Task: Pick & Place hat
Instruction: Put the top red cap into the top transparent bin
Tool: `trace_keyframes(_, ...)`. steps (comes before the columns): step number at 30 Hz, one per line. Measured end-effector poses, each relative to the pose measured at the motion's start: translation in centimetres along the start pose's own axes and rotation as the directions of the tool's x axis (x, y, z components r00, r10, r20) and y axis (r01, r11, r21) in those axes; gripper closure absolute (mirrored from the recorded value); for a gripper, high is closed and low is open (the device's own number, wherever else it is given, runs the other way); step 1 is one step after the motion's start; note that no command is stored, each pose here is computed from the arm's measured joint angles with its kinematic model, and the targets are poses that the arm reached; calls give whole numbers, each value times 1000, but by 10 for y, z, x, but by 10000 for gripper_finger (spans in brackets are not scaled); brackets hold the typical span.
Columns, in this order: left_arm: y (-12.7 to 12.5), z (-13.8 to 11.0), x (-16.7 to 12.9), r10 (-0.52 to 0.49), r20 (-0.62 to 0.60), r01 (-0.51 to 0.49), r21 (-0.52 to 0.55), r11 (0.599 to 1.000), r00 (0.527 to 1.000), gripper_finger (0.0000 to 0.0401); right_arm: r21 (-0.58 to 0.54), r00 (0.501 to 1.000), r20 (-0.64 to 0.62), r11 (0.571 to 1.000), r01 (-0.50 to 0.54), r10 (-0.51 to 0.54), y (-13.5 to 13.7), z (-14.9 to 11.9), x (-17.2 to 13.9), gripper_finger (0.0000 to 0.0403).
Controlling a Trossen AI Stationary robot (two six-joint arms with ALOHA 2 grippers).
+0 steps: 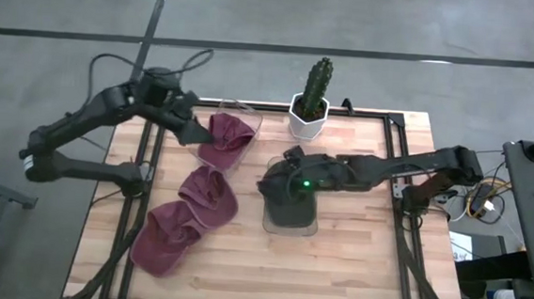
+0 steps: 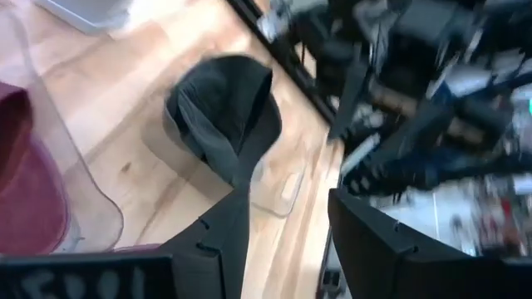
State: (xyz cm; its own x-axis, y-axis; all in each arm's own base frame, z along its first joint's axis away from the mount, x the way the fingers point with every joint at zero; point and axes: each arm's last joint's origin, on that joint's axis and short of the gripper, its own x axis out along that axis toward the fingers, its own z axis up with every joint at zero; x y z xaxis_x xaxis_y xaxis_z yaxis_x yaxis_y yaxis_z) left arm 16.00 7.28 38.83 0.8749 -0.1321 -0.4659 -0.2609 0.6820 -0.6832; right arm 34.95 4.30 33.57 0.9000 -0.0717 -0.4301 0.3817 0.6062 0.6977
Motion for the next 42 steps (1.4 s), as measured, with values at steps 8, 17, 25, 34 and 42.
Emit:
trace_keyframes(8,7,1,52,-56,-235,99,174,980,970,245,-14,998,-51,999,32,-33,3,3,-55,208)
trace_keyframes(17,5,-21,125,34,-453,155,372,915,891,245,-31,995,-92,998,46,-48,4,-4,-78,209)
trace_keyframes(25,18,-39,168,306,-480,91,641,762,822,245,-29,987,-135,997,78,-81,0,-16,-74,209)
trace_keyframes(34,33,-62,198,525,-522,219,817,533,672,247,10,981,-163,994,111,-108,-3,-24,-71,209)
trace_keyframes(42,46,-71,218,551,-564,260,805,533,616,248,24,980,-161,992,121,-115,-3,-26,-67,209)
